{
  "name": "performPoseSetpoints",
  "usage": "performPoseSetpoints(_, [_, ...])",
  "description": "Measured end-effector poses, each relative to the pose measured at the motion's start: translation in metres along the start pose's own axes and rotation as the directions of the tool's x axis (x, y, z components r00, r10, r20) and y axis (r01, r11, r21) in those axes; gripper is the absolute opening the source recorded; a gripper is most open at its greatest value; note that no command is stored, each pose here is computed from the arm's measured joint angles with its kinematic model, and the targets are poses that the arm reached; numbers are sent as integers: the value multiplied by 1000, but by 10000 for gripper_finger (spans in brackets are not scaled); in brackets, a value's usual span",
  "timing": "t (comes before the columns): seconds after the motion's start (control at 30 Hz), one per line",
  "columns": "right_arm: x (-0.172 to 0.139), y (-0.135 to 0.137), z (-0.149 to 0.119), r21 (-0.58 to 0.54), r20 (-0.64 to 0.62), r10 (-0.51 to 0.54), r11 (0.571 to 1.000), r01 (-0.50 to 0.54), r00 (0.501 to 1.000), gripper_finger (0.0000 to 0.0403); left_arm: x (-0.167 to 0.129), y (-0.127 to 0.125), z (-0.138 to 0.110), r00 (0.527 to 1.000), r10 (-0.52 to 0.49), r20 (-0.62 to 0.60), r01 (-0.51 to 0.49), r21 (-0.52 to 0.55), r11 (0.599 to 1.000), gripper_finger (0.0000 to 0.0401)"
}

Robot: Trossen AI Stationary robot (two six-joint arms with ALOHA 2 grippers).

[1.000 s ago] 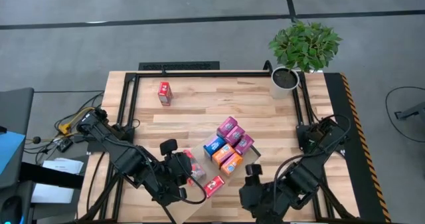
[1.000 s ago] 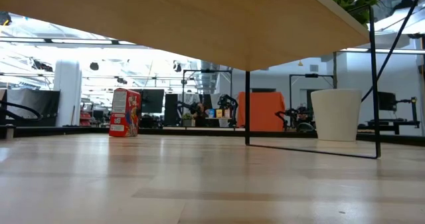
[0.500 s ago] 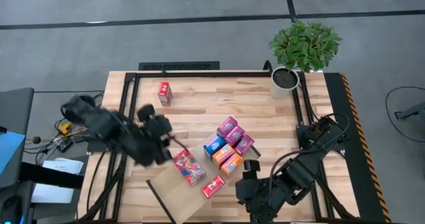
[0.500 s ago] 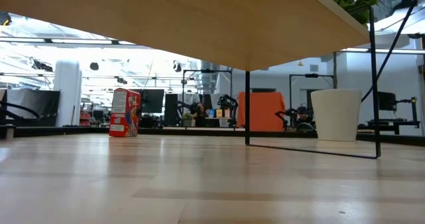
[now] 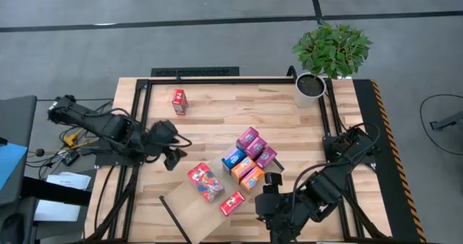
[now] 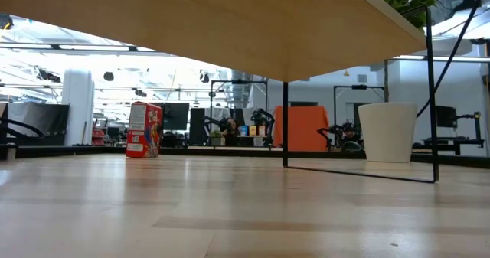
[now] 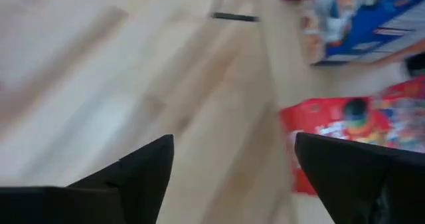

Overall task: Stack cereal on shelf
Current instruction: Put the right red cereal box onto the shelf

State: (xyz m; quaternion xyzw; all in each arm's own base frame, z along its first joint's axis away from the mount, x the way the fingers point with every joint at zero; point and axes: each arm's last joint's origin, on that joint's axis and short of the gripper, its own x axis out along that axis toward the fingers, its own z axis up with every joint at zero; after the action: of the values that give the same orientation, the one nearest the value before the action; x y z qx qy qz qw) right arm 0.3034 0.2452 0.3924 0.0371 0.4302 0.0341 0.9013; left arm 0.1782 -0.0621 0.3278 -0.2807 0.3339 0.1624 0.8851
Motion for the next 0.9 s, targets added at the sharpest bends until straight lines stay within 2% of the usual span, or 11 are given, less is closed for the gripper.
performPoseSetpoints(0.07, [1, -2, 4, -13, 19, 7, 1000, -7, 1000, 255, 12, 7, -10, 998, -65, 9, 65, -41, 997, 303])
performPoseSetpoints(0.2, [2, -3, 10, -42, 60, 26, 999, -24, 998, 255, 26, 18, -21, 990, -128, 63, 135, -112, 985, 298])
performPoseSetpoints(0.33, [4, -4, 16, -73, 86, 50, 996, -44, 995, 255, 35, 20, -27, 967, -245, 75, 253, -145, 956, 295])
performPoseSetpoints(0.47, [5, -6, 17, -82, 80, 54, 995, -48, 995, 251, 35, 20, -27, 960, -266, 88, 276, -150, 949, 295])
performPoseSetpoints(0.67, [3, 6, 9, -110, 60, 93, 990, -85, 994, 196, 35, 18, -26, 952, -290, 96, 302, -165, 939, 295])
performPoseSetpoints(0.9, [35, 15, 4, -109, -5, 98, 989, -98, 995, 119, 35, 17, -27, 950, -301, 80, 311, -187, 932, 294])
